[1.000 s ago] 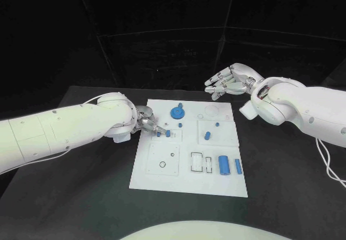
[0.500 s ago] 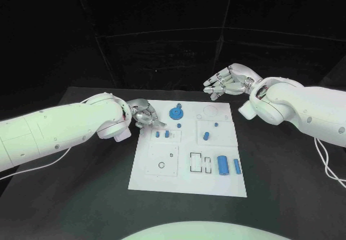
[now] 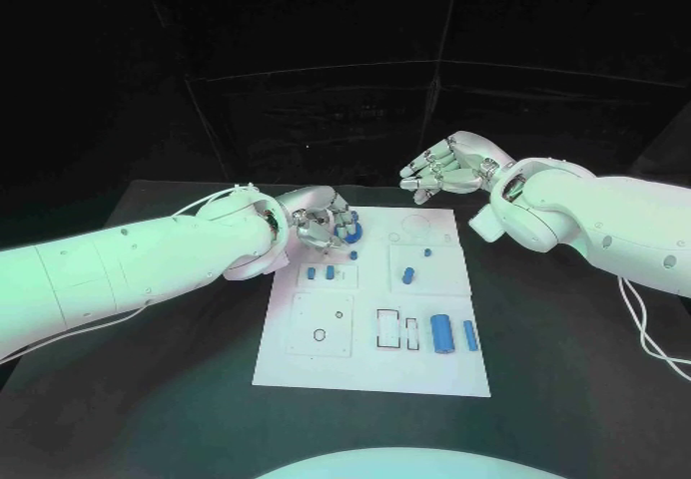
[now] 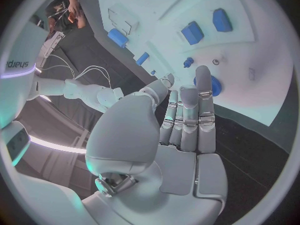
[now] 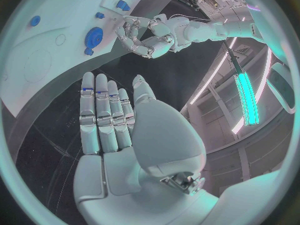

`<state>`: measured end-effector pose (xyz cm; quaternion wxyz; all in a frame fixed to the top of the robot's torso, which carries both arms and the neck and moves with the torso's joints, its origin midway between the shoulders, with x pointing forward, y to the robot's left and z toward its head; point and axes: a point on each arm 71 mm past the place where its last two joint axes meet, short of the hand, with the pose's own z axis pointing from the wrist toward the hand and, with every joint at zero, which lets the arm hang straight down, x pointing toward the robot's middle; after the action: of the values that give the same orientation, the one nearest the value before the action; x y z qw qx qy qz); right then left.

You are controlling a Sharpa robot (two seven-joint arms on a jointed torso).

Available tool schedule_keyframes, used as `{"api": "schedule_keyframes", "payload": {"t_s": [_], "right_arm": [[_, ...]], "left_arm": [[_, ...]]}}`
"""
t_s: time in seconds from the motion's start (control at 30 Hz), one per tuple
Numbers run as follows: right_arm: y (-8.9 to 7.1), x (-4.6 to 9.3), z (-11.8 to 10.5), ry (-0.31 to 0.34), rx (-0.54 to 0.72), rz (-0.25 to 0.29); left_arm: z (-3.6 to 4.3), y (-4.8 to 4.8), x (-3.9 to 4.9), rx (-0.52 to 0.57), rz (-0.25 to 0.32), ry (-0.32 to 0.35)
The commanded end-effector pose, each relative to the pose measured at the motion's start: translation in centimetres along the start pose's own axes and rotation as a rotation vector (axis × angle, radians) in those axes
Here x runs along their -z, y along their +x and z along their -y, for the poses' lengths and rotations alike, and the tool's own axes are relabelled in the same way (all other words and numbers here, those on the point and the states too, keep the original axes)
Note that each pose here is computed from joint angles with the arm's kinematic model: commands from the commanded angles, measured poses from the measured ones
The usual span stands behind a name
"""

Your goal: Assemble the parts on the task board

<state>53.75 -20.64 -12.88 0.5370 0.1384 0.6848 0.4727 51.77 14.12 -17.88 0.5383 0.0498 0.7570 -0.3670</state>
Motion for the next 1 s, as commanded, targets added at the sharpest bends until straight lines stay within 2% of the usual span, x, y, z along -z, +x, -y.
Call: {"api": "schedule_keyframes", "payload": {"t_s": [0.03,0.27,0.47,1.0], "right_arm": [[0.0,-0.1,-0.3,-0.022,0.005,0.011],[0.1,-0.2,-0.5,-0.025,0.005,0.01],[0.2,-0.2,-0.5,-0.026,0.005,0.009],[0.3,-0.3,-0.6,-0.027,0.004,0.006]], "left_arm": [[0.9,0.07,-0.41,-0.184,0.021,0.119],[0.57,1.15,-1.69,-0.269,-0.035,0.101],[0.54,1.97,-2.45,-0.297,-0.08,0.072],[0.47,2.85,-3.48,-0.338,-0.125,0.014]]}}
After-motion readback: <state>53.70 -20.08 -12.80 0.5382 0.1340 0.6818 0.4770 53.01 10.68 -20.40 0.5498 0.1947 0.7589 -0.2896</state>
